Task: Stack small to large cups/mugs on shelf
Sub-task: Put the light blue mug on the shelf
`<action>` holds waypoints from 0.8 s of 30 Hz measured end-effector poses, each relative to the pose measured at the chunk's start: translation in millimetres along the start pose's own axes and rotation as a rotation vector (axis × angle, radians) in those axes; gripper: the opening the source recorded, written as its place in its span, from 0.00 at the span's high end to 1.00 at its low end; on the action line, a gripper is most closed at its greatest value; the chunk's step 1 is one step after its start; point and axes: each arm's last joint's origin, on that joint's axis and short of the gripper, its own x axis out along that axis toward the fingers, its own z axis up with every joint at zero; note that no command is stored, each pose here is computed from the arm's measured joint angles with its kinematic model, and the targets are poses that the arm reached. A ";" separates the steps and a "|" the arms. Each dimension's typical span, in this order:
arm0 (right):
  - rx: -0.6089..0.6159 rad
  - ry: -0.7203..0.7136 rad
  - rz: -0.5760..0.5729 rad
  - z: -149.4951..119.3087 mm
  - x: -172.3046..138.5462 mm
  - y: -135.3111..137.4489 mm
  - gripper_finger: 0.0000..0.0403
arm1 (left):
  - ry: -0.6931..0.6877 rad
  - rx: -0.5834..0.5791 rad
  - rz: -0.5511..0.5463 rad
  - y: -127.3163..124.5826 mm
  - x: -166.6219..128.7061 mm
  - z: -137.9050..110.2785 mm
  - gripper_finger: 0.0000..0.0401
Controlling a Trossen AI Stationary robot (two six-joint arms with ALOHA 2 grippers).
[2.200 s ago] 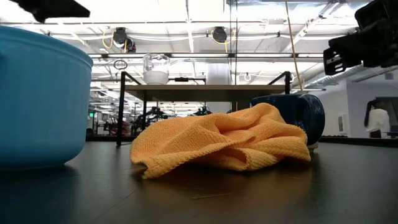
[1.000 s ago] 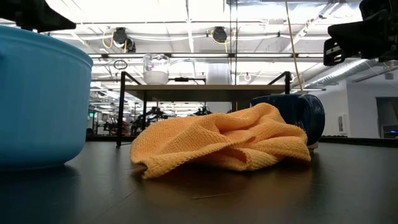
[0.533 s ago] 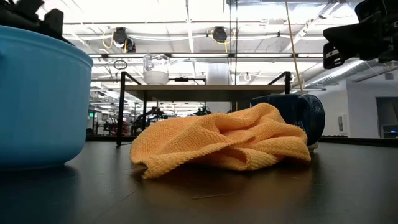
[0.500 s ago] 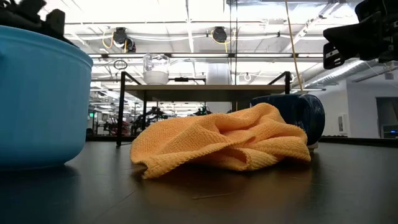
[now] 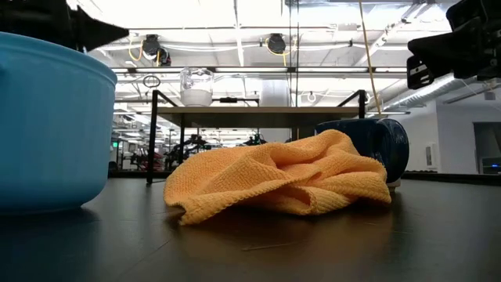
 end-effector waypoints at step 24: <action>0.003 0.018 0.050 -1.7 -0.1 1.5 1.00 | 0.152 -0.024 -0.281 -7.7 -1.0 -3.2 0.99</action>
